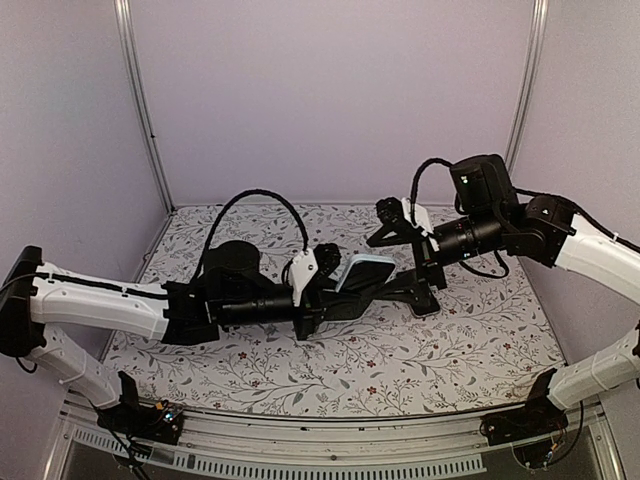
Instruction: Put the phone into the phone case
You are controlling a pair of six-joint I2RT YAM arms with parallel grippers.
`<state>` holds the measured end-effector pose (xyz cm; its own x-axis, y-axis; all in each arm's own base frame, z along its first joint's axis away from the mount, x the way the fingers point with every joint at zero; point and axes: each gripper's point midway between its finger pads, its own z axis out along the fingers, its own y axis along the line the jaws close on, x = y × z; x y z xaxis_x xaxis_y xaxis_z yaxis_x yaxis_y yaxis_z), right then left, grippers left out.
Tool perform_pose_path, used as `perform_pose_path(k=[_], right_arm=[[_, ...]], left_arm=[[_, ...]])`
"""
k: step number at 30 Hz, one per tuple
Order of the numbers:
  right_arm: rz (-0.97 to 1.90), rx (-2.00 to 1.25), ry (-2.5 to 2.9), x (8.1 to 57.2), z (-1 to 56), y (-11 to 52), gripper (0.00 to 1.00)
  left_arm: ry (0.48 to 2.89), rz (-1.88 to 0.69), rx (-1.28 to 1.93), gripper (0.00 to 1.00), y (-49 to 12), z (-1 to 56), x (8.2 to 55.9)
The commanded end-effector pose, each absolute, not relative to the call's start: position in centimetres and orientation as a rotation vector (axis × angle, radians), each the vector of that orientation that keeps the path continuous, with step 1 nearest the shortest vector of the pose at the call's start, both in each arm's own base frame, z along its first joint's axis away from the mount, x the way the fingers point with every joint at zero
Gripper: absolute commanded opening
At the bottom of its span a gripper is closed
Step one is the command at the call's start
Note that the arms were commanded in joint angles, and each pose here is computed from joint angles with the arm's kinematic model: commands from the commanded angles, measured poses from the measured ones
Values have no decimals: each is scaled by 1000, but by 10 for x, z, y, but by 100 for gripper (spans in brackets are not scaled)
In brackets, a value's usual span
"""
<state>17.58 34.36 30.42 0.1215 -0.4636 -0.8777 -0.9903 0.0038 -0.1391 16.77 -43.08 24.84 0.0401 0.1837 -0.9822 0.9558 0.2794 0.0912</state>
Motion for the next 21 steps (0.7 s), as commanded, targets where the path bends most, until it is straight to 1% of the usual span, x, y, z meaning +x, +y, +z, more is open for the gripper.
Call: perform_pose_path(k=[1, 5, 8, 11, 17, 18, 21], right_arm=[[890, -1423, 1393, 190, 329, 332, 99], [1009, -1360, 1270, 176, 349, 326, 99], [1083, -1359, 1224, 165, 357, 326, 94], [1124, -1349, 1214, 163, 361, 328, 86], [1206, -1325, 1141, 159, 376, 333, 88], [1224, -1321, 1137, 158, 377, 334, 86], [1250, -1328, 1162, 160, 372, 338, 71]], left_arm=[[1208, -983, 955, 0, -416, 324, 160], [1178, -1037, 954, 0, -413, 331, 152], [1171, -1053, 945, 0, -411, 334, 151], [1166, -1063, 943, 0, -412, 336, 150], [1184, -1065, 956, 0, -419, 332, 152], [1181, -1070, 954, 0, -420, 332, 152], [1155, -1089, 938, 0, -417, 339, 150]])
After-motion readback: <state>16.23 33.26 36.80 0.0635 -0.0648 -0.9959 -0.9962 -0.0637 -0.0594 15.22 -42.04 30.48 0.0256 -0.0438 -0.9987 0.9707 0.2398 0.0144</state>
